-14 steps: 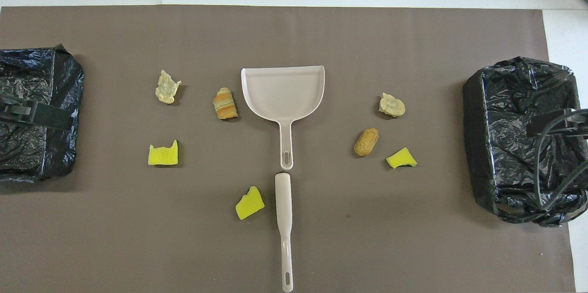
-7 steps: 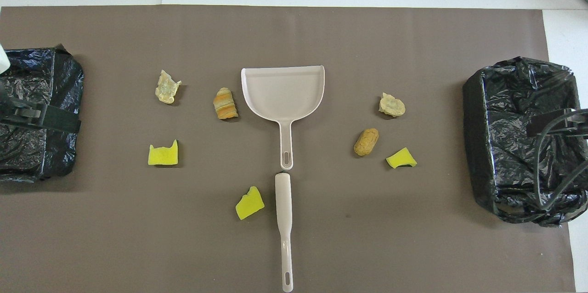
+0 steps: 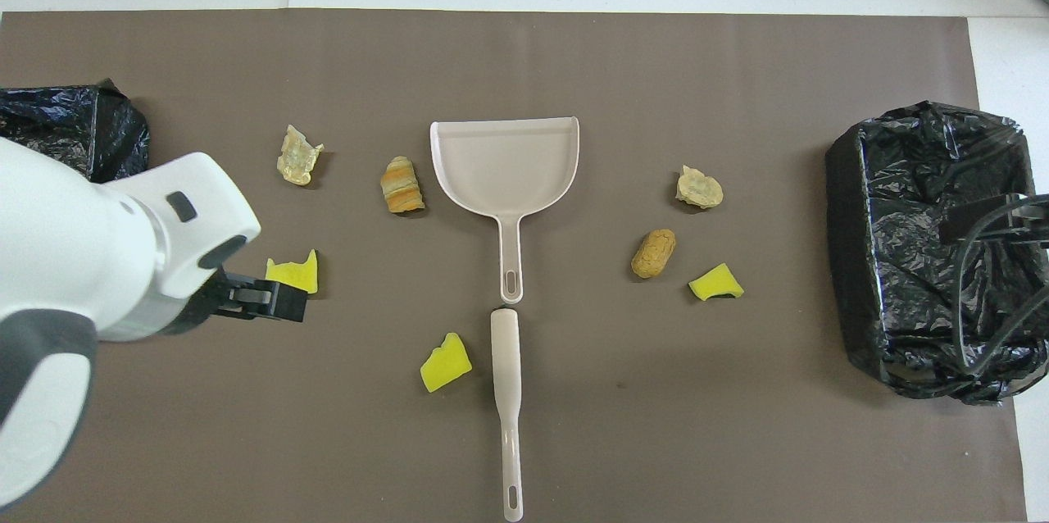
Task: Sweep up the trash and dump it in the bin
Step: 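Reach the left gripper to the brush handle and grasp it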
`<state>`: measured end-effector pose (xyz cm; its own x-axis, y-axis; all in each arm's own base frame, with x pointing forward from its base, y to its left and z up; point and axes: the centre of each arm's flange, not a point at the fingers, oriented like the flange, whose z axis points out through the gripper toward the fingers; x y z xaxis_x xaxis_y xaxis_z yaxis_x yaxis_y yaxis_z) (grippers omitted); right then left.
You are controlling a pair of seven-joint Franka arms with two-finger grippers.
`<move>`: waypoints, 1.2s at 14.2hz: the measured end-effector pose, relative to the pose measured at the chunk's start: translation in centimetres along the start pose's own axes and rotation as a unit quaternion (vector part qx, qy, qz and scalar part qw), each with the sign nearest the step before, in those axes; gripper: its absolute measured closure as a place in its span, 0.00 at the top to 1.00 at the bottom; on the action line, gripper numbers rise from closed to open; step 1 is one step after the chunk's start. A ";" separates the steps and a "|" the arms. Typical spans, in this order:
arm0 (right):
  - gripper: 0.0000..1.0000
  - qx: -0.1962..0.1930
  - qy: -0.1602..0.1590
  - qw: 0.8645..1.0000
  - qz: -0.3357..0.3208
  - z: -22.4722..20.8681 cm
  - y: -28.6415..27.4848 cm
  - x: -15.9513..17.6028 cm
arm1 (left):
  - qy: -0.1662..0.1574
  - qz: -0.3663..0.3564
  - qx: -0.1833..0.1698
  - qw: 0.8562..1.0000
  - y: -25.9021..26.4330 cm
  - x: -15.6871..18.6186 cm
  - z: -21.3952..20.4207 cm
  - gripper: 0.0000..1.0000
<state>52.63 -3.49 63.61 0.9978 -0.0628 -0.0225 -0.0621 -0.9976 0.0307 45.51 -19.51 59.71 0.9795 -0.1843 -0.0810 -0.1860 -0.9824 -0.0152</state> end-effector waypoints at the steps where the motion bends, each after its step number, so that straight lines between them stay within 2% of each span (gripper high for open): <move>1: 1.00 0.000 0.000 1.000 0.000 0.0 0.0 0.0 | -0.001 -0.005 0.003 1.000 2.1 -0.9 1.4 1.00; 11: 1.00 0.000 0.000 1.000 0.000 0.0 0.0 0.0 | 0.021 -0.027 0.005 0.999 16.4 -7.8 13.0 1.00; 14: 1.00 0.000 0.000 1.000 0.000 0.0 0.0 0.0 | 0.034 -0.042 -0.006 0.999 21.0 -10.6 17.7 1.00; 17: 1.00 0.000 0.000 1.000 0.000 0.0 0.0 0.0 | 0.031 -0.046 -0.006 0.998 25.2 -13.5 22.3 1.00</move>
<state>52.63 -3.49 63.61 0.9978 -0.0627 -0.0225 -0.0620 -0.9976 0.0307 25.91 -41.11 38.24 0.9953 -0.0953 -0.0173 -0.0955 -0.9954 -0.0084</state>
